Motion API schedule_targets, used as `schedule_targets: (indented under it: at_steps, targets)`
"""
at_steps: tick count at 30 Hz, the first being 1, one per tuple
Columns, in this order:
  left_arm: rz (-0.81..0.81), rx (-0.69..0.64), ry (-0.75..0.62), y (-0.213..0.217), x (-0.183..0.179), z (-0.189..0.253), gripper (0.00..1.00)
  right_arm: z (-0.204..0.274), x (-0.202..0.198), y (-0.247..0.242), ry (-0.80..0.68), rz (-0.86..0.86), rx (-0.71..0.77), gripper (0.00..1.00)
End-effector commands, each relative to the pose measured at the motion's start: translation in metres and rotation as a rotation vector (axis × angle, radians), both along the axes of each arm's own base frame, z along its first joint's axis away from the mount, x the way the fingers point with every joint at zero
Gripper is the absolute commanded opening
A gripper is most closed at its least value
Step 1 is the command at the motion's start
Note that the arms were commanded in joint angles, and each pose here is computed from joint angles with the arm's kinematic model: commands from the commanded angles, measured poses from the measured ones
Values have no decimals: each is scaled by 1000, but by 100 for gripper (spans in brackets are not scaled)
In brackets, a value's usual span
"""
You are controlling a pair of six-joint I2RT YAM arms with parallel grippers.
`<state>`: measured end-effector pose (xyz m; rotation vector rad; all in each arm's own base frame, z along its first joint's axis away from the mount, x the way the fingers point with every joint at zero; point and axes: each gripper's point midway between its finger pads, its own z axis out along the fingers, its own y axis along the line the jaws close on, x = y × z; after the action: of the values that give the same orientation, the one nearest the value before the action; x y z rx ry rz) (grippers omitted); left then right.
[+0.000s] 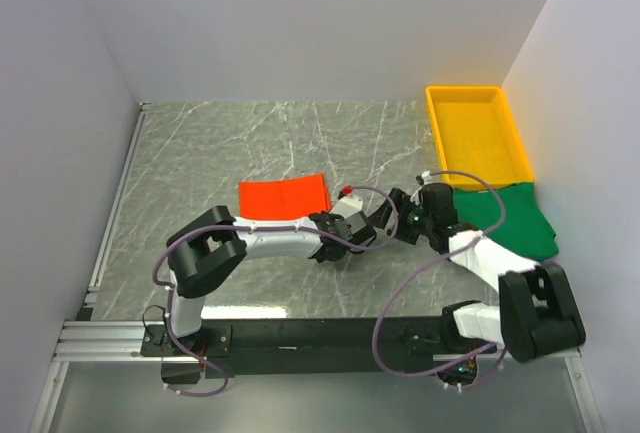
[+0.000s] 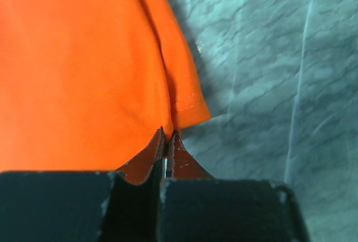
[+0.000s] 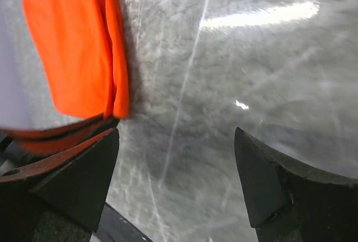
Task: Fold and stack the t-shirts
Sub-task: Neatly place the folded tshirt to the piles
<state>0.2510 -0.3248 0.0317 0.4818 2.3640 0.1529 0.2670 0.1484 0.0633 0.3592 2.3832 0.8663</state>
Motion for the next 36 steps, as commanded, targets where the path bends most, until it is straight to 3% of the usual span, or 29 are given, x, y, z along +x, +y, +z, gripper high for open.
schedule_targets:
  at_steps: [1,13,26,29,33,36]
  targets:
    - [23,-112,-38,-4,-1,30,1,21,25,23,-73,28,140,89]
    - [20,-207,-25,-5,-12,40,1,-11,36,122,104,142,330,82]
    - [-5,-278,-30,-18,-18,54,1,-30,27,183,182,241,294,73]
    - [-11,-293,-20,-21,-21,55,1,-33,28,185,179,257,268,66]
    - [-6,-301,-3,-21,-25,52,4,-38,26,180,171,273,199,41]
    - [6,-320,9,-19,-28,56,23,-38,27,170,148,282,132,22]
